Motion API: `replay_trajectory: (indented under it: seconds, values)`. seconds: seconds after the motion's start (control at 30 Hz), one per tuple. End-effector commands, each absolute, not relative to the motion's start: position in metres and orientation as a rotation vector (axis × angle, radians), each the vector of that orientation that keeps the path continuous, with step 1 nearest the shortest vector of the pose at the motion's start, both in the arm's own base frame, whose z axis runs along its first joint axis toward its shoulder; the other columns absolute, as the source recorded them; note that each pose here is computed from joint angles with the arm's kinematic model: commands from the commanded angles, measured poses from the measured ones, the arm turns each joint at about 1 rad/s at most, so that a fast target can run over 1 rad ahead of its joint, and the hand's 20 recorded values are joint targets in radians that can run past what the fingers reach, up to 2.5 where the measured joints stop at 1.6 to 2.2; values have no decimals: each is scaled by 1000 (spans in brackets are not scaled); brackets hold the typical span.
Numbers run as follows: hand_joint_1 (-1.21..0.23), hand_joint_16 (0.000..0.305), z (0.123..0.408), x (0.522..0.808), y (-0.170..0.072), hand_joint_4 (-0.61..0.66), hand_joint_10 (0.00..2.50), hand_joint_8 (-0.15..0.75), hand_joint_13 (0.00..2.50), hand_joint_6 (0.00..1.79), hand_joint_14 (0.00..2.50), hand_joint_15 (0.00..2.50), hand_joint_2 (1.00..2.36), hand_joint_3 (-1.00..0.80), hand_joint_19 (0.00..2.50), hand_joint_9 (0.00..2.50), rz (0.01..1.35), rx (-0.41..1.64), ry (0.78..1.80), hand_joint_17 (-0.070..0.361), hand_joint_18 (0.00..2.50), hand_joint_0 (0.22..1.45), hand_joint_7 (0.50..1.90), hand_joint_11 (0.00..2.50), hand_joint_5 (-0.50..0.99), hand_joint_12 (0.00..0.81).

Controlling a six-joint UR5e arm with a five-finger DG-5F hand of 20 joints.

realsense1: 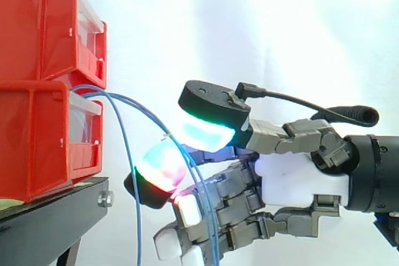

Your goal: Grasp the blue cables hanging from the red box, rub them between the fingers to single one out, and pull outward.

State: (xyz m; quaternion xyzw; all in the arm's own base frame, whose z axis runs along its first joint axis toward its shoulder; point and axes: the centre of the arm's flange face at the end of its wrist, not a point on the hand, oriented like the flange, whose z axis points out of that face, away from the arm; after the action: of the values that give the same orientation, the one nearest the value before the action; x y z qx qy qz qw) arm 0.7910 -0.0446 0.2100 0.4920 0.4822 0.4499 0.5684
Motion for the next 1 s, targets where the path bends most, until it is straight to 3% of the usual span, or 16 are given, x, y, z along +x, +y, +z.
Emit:
replay_trajectory:
  seconds: [0.0,0.27,0.73,0.97]
  values:
    - [-628,48,213,792,-44,139,21,320,881,859,17,447,1000,-500,502,1059,1060,1153,1128,108,749,545,960,651,-127,392]
    - [-655,48,226,798,-41,136,21,313,885,842,17,447,1000,-500,510,1048,1079,1153,1113,107,749,556,952,651,-128,393]
    - [-739,50,226,798,-38,147,22,311,896,800,17,469,1000,-500,520,1020,1083,1152,1114,112,763,531,940,645,-133,396]
    - [-765,49,220,793,-34,136,20,306,909,805,17,471,1001,-491,527,1031,1059,1182,1162,110,766,563,954,663,-133,393]
